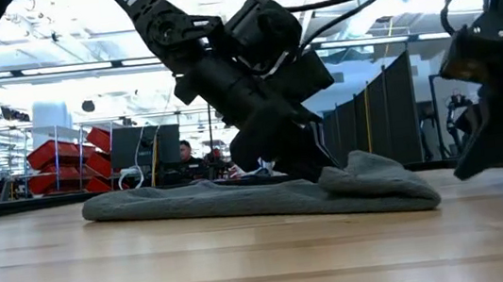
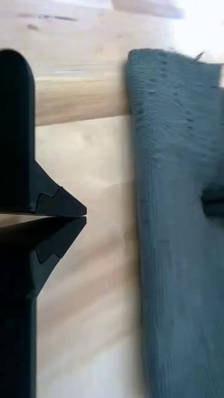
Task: Roll towel
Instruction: Roll the gray towel
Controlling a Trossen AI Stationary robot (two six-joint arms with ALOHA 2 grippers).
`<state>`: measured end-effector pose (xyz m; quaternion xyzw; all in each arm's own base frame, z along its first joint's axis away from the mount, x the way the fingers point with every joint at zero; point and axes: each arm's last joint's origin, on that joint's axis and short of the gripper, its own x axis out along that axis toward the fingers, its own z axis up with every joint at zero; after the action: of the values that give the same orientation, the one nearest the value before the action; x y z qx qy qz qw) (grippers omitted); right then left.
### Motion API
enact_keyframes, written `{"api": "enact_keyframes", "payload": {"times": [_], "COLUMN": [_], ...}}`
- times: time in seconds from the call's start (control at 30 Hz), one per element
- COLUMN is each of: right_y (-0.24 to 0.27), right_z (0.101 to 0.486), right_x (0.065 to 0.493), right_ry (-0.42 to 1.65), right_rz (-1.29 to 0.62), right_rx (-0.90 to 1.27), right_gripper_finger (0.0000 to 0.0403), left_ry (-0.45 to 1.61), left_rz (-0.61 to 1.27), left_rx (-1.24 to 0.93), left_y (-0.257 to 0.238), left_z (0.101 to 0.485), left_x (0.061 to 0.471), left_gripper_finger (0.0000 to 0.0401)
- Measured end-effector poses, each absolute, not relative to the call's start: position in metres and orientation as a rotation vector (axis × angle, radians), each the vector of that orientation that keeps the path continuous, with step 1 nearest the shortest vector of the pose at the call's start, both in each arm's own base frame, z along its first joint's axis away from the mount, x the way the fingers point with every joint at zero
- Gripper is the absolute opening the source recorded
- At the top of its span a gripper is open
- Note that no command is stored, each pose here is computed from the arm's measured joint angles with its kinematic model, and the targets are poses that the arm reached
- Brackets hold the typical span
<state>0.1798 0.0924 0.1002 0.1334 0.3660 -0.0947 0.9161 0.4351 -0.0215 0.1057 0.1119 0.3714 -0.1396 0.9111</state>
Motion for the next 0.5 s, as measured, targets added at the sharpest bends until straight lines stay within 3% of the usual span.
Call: {"api": "enact_keyframes", "payload": {"times": [0.2, 0.33, 0.5], "right_y": [0.105, 0.107, 0.111], "right_z": [0.090, 0.087, 0.087], "right_x": [0.203, 0.209, 0.206], "right_ry": [0.764, 0.765, 0.769], "right_rz": [-0.262, -0.280, -0.260], "right_rx": [0.190, 0.168, 0.126], "right_gripper_finger": [0.0000, 0.0000, 0.0003], "left_ry": [0.766, 0.800, 0.632], "left_rz": [-0.238, -0.220, -0.235], "left_rx": [0.185, 0.180, 0.285], "left_y": [-0.022, -0.020, -0.020], "left_z": [0.109, 0.138, 0.176], "left_x": [0.436, 0.434, 0.441], "left_gripper_finger": [0.0015, 0.0015, 0.0015]}}
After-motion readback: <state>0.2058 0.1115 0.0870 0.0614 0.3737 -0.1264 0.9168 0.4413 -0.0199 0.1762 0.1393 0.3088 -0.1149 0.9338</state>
